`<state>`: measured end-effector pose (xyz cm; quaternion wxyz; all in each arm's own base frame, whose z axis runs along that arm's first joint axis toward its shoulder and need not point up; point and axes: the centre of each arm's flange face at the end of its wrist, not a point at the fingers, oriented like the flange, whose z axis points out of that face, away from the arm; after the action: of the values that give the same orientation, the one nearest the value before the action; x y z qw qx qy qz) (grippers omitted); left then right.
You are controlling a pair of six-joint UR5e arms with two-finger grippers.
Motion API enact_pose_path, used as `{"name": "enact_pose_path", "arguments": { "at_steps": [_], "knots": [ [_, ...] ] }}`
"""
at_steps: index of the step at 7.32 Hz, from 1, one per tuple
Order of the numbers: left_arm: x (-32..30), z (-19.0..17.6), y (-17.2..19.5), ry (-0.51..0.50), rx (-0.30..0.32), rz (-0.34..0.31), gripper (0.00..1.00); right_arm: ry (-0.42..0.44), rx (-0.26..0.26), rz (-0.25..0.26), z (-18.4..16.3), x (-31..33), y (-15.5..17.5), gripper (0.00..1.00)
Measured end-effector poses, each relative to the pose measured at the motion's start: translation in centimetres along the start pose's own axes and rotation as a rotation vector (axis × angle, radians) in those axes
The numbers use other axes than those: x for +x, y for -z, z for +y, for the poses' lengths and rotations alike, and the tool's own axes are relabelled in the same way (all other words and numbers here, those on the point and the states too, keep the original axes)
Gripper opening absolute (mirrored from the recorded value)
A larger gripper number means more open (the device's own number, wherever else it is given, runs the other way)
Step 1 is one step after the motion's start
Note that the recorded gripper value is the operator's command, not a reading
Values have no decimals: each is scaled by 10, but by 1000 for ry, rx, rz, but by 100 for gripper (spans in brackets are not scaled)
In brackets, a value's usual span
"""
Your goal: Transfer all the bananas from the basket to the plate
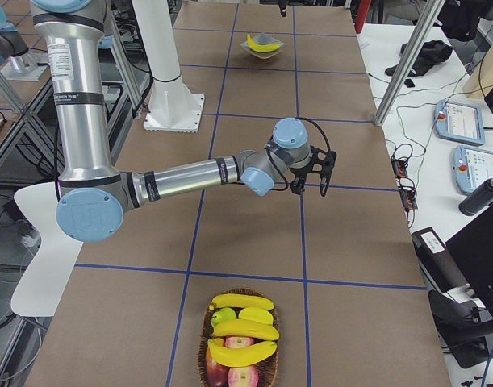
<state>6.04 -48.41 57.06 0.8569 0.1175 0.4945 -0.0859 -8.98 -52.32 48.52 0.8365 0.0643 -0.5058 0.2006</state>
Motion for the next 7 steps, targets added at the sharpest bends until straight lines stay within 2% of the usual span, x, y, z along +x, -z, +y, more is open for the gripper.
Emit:
{"name": "enact_pose_path", "arguments": {
  "at_steps": [2,5,7],
  "knots": [
    [-18,-9,6,-133,11,-92,91,102,9,62,2,56,3,100],
    [-24,-9,9,-163,2,-113,92,182,-30,186,16,157,23,100],
    [-24,-7,11,-164,1,-112,92,167,-68,245,33,200,29,100]
  ]
}}
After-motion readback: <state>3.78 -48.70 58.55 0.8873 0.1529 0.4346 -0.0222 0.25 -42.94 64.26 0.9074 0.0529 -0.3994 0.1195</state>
